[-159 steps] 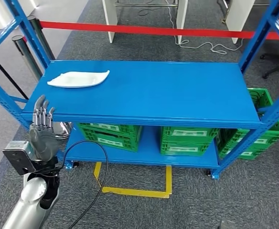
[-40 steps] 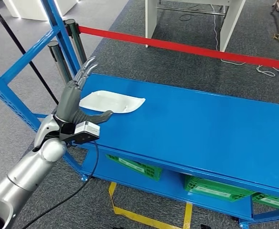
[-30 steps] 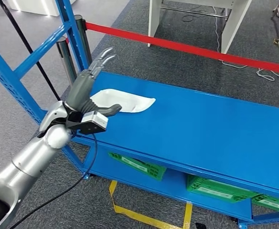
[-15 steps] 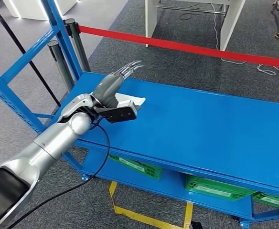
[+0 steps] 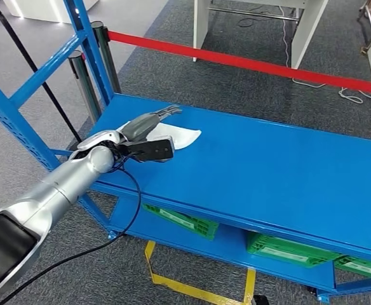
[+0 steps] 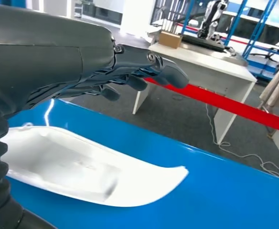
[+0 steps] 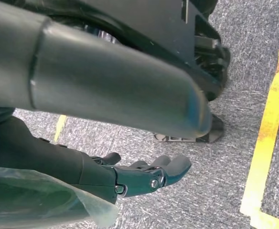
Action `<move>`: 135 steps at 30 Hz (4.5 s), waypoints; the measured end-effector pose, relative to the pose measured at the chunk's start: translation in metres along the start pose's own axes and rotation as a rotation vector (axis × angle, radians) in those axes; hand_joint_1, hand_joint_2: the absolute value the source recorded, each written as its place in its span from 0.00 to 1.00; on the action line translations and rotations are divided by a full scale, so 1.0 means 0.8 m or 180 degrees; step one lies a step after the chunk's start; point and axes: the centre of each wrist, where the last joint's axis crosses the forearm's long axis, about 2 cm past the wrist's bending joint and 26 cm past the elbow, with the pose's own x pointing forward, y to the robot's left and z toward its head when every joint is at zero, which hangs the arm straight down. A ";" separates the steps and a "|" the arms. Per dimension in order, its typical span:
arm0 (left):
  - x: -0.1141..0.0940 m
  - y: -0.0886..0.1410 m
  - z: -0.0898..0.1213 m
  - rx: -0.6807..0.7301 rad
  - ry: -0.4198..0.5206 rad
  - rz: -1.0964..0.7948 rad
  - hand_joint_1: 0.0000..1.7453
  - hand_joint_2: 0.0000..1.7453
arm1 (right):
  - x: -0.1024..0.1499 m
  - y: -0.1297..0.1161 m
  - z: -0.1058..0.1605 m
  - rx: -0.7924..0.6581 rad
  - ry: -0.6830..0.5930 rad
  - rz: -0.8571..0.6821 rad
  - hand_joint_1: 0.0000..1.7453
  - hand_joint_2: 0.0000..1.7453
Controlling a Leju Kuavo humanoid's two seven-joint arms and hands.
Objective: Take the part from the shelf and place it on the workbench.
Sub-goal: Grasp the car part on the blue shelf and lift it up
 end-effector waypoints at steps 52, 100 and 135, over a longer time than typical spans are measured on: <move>-0.060 -0.039 0.046 -0.0004 0.1415 -0.0274 0.00 1.00 | -0.016 -0.008 0.002 -0.0040 0.0173 -0.0216 0.00 0.00; -0.059 -0.060 0.047 -0.0335 0.1668 -0.0724 1.00 1.00 | -0.022 -0.008 0.002 -0.0107 0.0191 -0.0379 0.00 0.00; -0.070 -0.028 0.058 -0.0152 0.1697 -0.2888 0.00 1.00 | -0.019 -0.009 0.002 -0.0223 0.0061 -0.0375 0.00 0.00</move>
